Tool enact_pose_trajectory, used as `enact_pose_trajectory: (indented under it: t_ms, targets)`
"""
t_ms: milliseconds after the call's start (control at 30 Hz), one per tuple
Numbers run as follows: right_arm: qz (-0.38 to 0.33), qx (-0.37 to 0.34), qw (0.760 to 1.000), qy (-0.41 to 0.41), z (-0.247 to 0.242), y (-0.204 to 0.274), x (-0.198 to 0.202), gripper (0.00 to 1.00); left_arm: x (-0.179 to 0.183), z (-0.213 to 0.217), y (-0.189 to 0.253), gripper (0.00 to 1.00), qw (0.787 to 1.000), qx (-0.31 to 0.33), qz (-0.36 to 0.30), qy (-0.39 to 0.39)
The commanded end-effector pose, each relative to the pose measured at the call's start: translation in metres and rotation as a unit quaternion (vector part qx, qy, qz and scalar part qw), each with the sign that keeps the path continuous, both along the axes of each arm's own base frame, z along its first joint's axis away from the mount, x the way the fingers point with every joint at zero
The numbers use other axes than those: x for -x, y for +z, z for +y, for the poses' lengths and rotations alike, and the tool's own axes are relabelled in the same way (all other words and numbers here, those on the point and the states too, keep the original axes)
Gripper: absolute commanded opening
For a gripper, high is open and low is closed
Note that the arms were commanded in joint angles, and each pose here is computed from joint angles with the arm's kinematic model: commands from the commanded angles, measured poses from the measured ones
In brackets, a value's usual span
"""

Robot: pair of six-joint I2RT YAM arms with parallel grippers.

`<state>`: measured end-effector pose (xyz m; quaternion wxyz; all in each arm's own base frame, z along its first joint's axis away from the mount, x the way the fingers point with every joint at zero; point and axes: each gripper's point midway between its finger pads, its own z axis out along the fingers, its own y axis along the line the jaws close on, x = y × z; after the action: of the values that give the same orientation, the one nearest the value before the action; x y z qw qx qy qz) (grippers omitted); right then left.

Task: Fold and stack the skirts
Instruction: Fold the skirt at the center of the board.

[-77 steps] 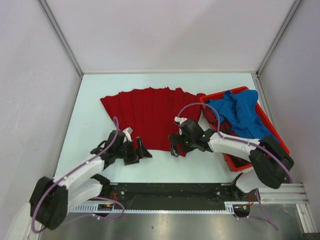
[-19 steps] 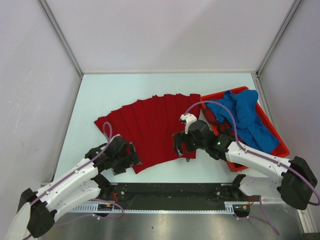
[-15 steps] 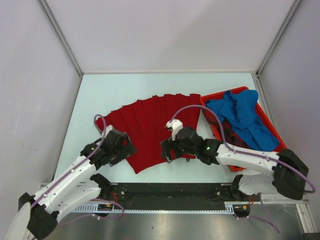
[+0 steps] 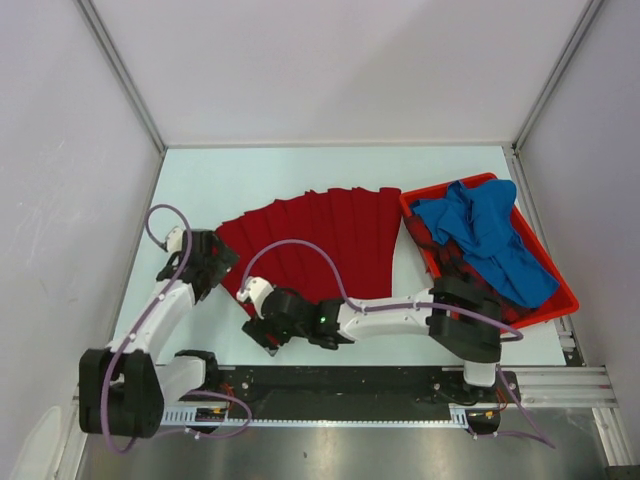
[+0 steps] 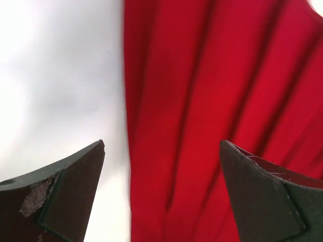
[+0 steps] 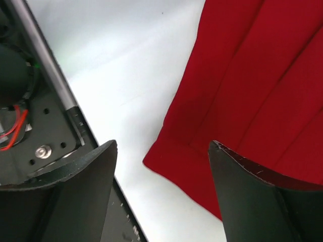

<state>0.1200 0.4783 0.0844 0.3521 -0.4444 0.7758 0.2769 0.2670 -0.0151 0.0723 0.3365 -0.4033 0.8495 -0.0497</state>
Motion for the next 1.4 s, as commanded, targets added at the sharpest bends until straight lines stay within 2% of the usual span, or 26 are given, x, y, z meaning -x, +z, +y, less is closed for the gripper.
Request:
enact_pose_trajectory:
  t_ms: [0, 133, 167, 400, 433, 500, 533, 600, 633, 733, 867, 900, 1000, 1100, 1167, 1200, 1267, 1333, 1367]
  targets:
    - [-0.036, 0.031, 0.999, 0.001, 0.013, -0.007, -0.011, 0.75, -0.025, 0.024, -0.012, 1.00, 0.999, -0.015, -0.028, 0.016]
    - [-0.022, 0.041, 0.999, 0.026, 0.024, -0.026, 0.003, 0.72, -0.041, 0.021, -0.027, 0.95, 0.999, 0.027, -0.022, -0.004]
    - [-0.017, 0.055, 0.998, 0.024, 0.023, -0.037, 0.002, 0.70, -0.041, 0.013, -0.038, 0.92, 0.999, 0.049, -0.002, -0.018]
    - [-0.007, 0.080, 0.997, 0.004, 0.021, -0.055, -0.001, 0.57, -0.051, 0.007, -0.068, 0.70, 0.995, 0.081, 0.042, -0.032]
    - [-0.005, 0.086, 0.996, 0.002, 0.019, -0.058, -0.001, 0.52, -0.052, 0.006, -0.071, 0.64, 0.995, 0.084, 0.046, -0.034]
    - [-0.003, 0.091, 0.996, -0.008, 0.016, -0.060, -0.002, 0.48, -0.053, 0.005, -0.076, 0.56, 0.994, 0.085, 0.063, -0.036]
    - [-0.002, 0.098, 0.995, -0.010, 0.013, -0.063, -0.003, 0.42, -0.055, 0.005, -0.075, 0.44, 0.994, 0.084, 0.061, -0.039]
    - [0.001, 0.105, 0.994, -0.014, 0.010, -0.067, -0.003, 0.38, -0.057, 0.008, -0.070, 0.32, 0.994, 0.080, 0.061, -0.037]
    - [0.003, 0.110, 0.994, -0.013, 0.009, -0.069, -0.002, 0.31, -0.057, 0.009, -0.068, 0.20, 0.995, 0.076, 0.061, -0.035]
    - [0.009, 0.113, 0.994, -0.007, 0.007, -0.069, 0.002, 0.24, -0.061, 0.012, -0.053, 0.00, 0.996, 0.067, 0.050, -0.032]
    - [0.034, 0.094, 0.994, 0.034, 0.015, -0.060, 0.018, 0.13, -0.059, 0.025, -0.035, 0.00, 0.999, 0.042, 0.031, -0.003]
    - [0.051, 0.080, 0.994, 0.063, 0.022, -0.056, 0.029, 0.08, -0.057, 0.028, -0.033, 0.00, 0.999, 0.036, 0.031, 0.002]
    - [0.099, 0.035, 0.985, 0.139, 0.036, -0.038, 0.061, 0.03, -0.049, 0.041, -0.020, 0.00, 0.999, 0.011, 0.025, 0.028]
    - [0.133, -0.012, 0.972, 0.193, 0.048, -0.014, 0.084, 0.01, -0.038, 0.057, -0.007, 0.00, 0.998, -0.007, 0.012, 0.057]
    - [0.165, -0.034, 0.960, 0.223, 0.051, 0.000, 0.097, 0.00, -0.035, 0.066, 0.005, 0.00, 0.997, 0.005, -0.016, 0.071]
    - [0.164, -0.071, 0.954, 0.239, 0.061, 0.017, 0.101, 0.00, -0.034, 0.067, 0.009, 0.00, 0.997, 0.010, -0.025, 0.073]
    - [0.186, -0.099, 0.940, 0.270, 0.066, 0.035, 0.113, 0.00, -0.032, 0.070, 0.025, 0.00, 0.996, 0.010, -0.058, 0.074]
    - [0.186, -0.114, 0.937, 0.274, 0.070, 0.045, 0.113, 0.00, -0.037, 0.069, 0.043, 0.00, 0.993, 0.006, -0.102, 0.065]
    - [0.184, -0.117, 0.939, 0.265, 0.070, 0.048, 0.107, 0.00, -0.044, 0.058, 0.048, 0.00, 0.990, 0.024, -0.130, 0.039]
